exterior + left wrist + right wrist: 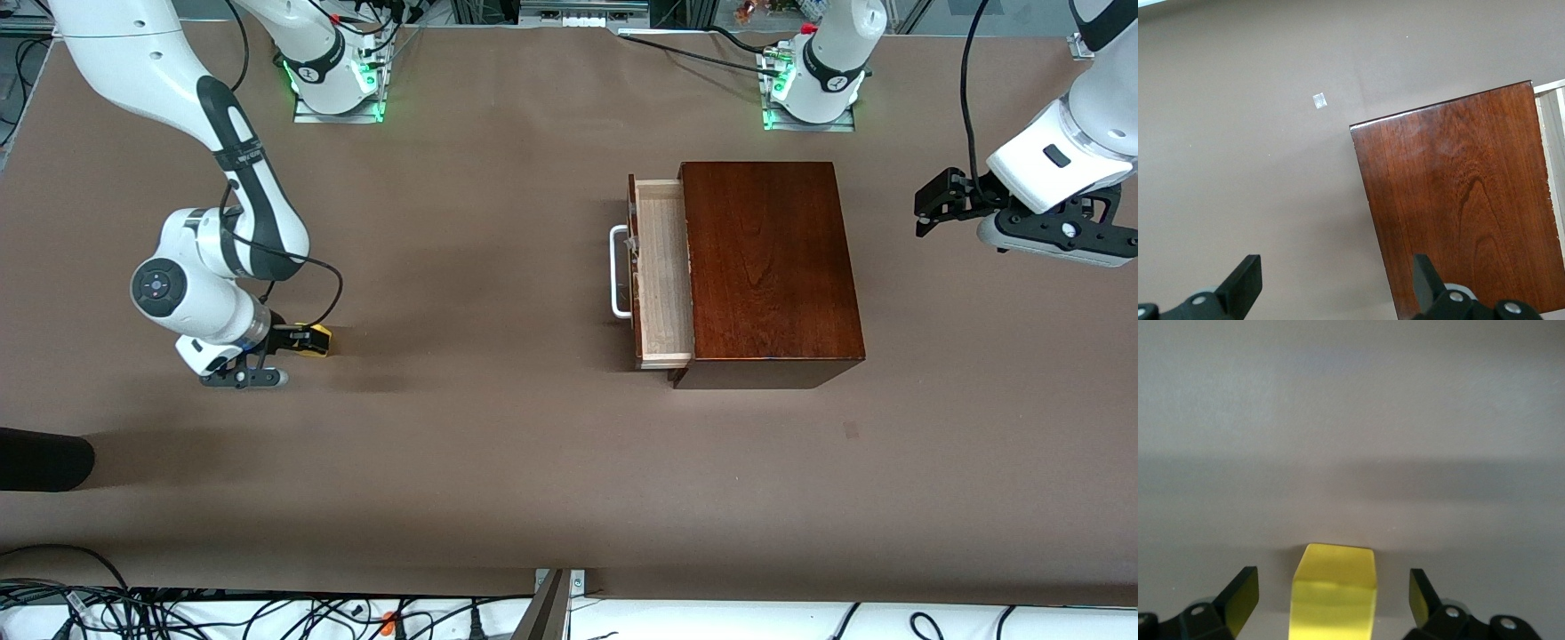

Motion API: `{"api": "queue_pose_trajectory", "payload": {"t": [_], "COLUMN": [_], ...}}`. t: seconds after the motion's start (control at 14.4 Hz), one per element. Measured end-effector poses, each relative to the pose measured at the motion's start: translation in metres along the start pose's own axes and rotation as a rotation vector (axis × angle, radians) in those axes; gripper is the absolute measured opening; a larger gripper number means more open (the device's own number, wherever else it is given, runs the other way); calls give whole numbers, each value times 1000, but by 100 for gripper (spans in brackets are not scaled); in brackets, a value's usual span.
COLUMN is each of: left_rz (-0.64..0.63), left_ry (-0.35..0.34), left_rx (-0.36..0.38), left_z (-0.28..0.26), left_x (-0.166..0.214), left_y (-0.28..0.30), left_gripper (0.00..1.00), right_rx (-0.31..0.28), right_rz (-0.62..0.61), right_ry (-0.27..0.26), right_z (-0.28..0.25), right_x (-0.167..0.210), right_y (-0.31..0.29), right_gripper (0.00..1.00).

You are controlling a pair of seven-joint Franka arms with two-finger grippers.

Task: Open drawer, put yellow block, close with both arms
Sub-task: 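Lower the right gripper onto the yellow cube and close it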

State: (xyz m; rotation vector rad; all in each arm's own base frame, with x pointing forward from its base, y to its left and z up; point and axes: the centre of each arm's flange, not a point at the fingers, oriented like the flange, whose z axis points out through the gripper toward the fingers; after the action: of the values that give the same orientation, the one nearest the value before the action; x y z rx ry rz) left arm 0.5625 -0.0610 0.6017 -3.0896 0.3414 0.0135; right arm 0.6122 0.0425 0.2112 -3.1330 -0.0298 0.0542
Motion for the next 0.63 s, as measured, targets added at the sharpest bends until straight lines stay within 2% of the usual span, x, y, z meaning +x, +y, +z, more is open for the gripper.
{"api": "queue_pose_trajectory", "payload": {"t": [0.14,0.28,0.35,0.49,0.63], "left_rz": [-5,-9,-10,-13,-14], "left_ry": [1,1,1,2,2], "left_rx": [0,0,0,0,0], "left_z": [0,0,0,-1,-1], "left_x": [0,1,1,1,1], "left_y": [0,0,0,0,0], "left_gripper": [100,100,100,100,100], "right_rx": [0,0,-1,-1,-1], "right_rz": [-2,-1,0,0,-1], "right_ry": [-10,-17,-22,-27,-27], "right_z": [7,10,12,14,14], "right_x": [-5,-8,-10,-12,-12], "right_y": [-1,-1,-1,-1,-1], "right_gripper": [95,77,77,59,56]}}
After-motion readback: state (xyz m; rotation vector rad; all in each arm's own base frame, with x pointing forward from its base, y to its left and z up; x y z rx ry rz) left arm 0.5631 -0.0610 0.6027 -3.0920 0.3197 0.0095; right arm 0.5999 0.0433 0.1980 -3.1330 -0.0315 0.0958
